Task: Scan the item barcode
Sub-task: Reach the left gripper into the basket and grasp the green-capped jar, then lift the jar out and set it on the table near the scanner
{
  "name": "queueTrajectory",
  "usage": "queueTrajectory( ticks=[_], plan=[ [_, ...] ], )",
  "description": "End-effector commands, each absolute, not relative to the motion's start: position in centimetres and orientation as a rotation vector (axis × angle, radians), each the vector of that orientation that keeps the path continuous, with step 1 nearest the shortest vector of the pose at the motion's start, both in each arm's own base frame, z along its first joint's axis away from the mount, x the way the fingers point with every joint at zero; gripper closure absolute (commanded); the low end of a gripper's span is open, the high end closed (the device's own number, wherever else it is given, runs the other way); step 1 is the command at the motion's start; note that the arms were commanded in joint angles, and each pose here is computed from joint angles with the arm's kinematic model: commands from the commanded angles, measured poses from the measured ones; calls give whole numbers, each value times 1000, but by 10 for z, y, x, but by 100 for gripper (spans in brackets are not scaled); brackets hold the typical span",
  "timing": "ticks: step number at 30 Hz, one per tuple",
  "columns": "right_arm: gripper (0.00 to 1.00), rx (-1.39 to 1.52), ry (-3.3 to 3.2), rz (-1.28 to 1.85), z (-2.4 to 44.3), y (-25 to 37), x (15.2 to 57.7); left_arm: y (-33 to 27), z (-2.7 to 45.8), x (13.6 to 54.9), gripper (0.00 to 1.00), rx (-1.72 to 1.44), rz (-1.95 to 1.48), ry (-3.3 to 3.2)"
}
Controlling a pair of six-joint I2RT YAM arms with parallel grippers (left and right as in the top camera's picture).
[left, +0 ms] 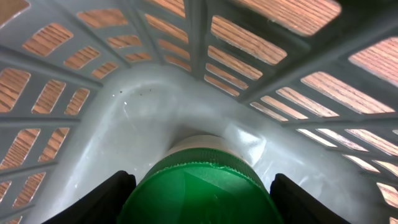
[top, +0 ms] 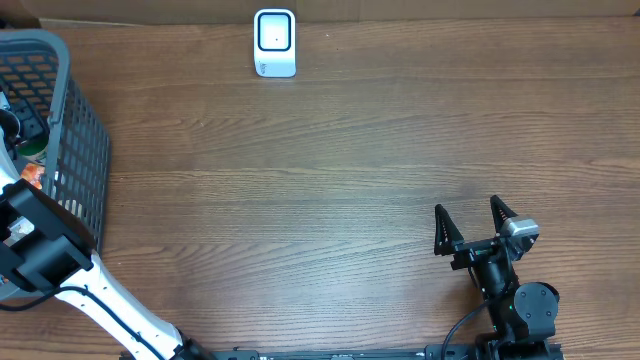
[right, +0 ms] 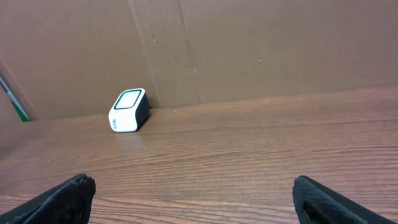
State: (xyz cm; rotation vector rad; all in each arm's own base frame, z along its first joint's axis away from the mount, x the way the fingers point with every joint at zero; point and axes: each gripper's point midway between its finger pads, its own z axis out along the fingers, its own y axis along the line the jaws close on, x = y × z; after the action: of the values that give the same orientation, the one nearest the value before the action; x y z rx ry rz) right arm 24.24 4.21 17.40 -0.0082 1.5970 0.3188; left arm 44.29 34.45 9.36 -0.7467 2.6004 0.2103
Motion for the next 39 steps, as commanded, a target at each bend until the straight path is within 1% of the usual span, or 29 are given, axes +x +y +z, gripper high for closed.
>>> queueTrajectory(
  ticks=[1, 3, 8, 10, 13, 17, 21, 25, 29, 31, 34, 39],
  plan=[
    [0, -3, 1598, 317, 171, 41, 243, 331, 90, 447, 45, -780, 138, 2611],
    [0, -3, 1598, 317, 171, 41, 243, 333, 104, 450, 47, -813, 137, 2580],
    [0, -3, 1598, 317, 171, 41, 243, 337, 161, 456, 55, -910, 128, 2464],
    [0, -3, 1598, 318, 171, 41, 243, 332, 186, 461, 55, -924, 74, 2407],
    [0, -3, 1598, 318, 171, 41, 243, 309, 237, 474, 55, -827, -84, 2315],
    [0, -3, 1598, 317, 171, 41, 243, 283, 299, 473, 55, -732, -190, 2207],
    [0, -3, 1598, 318, 171, 41, 243, 258, 362, 459, 55, -647, -231, 2103],
    [0, -3, 1598, 317, 171, 41, 243, 236, 420, 432, 54, -625, -213, 2001],
    [0, -3, 1598, 318, 171, 41, 243, 198, 472, 404, 55, -525, -261, 1920],
    [0, -3, 1598, 317, 171, 41, 243, 174, 488, 391, 55, -478, -286, 1907],
    [0, -3, 1598, 317, 171, 41, 243, 134, 494, 380, 55, -428, -328, 1941],
    [0, -3, 1598, 318, 171, 41, 243, 68, 470, 386, 54, -336, -422, 2084]
  ],
)
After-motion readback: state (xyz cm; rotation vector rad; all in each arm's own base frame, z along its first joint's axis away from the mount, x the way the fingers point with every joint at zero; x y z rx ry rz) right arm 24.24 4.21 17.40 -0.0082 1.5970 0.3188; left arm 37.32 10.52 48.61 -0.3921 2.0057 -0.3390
